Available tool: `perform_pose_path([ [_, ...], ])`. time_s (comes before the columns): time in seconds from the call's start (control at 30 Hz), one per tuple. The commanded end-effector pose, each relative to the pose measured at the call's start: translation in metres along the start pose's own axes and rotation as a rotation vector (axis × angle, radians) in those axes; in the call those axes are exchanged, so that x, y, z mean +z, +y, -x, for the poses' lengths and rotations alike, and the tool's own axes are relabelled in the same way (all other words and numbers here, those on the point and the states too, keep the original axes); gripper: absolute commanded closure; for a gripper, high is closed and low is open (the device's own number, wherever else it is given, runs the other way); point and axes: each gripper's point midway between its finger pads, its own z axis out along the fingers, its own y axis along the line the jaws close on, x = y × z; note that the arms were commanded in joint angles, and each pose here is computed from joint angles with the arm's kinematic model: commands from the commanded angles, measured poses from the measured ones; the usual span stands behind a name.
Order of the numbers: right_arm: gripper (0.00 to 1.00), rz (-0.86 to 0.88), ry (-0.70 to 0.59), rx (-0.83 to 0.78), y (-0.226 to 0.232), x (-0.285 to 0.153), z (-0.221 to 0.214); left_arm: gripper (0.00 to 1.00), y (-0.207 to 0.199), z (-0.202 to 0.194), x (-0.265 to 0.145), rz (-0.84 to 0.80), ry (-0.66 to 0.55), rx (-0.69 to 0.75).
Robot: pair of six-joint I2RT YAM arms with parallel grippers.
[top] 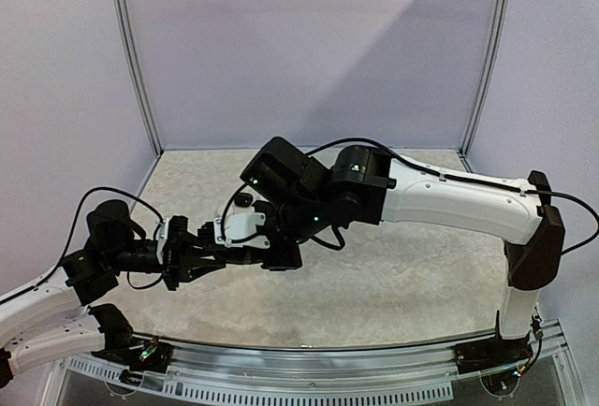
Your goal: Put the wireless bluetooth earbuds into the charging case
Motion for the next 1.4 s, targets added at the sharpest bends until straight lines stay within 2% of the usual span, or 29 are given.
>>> perform_pose_path([
  [0.0,0.75,-0.075,0.004,0.029,-0.019,-0.009,0.002,1.0,-0.002,0.007,0.001,-0.005,-0.025,-0.013],
  [0.07,0.74,-0.081,-0.008,0.041,-0.02,-0.018,0.003,1.0,0.0,0.004,0.001,0.014,-0.019,-0.037],
  [0.23,0.68,-0.04,-0.128,0.065,-0.014,-0.056,0.021,1.0,0.004,-0.002,0.001,0.043,-0.009,-0.066],
  [0.43,0.64,-0.005,-0.275,0.13,-0.019,-0.084,0.036,1.0,0.003,-0.001,0.0,0.037,-0.012,-0.016],
  [0.6,0.77,-0.284,-0.264,0.378,-0.094,-0.073,0.019,1.0,-0.001,0.001,-0.002,0.021,-0.002,0.141],
  [0.67,0.81,-0.346,-0.228,0.455,-0.11,-0.061,0.012,1.0,0.001,0.003,-0.003,0.029,0.007,0.2],
  [0.73,0.82,-0.356,-0.199,0.46,-0.115,-0.045,0.01,1.0,0.003,0.003,-0.003,0.042,0.017,0.235],
  [0.87,0.81,-0.189,-0.231,0.411,-0.088,-0.02,0.022,1.0,0.007,0.004,-0.004,0.062,0.025,0.24],
  [1.07,0.82,0.022,-0.25,0.21,-0.018,-0.01,0.04,1.0,0.018,0.004,-0.003,0.119,0.024,0.167],
  [1.17,0.82,0.048,-0.25,0.187,-0.007,-0.014,0.037,1.0,0.021,0.004,-0.003,0.133,0.023,0.141],
  [1.37,0.82,-0.008,-0.201,0.213,-0.012,-0.021,0.022,1.0,0.019,0.004,-0.003,0.124,0.019,0.137],
])
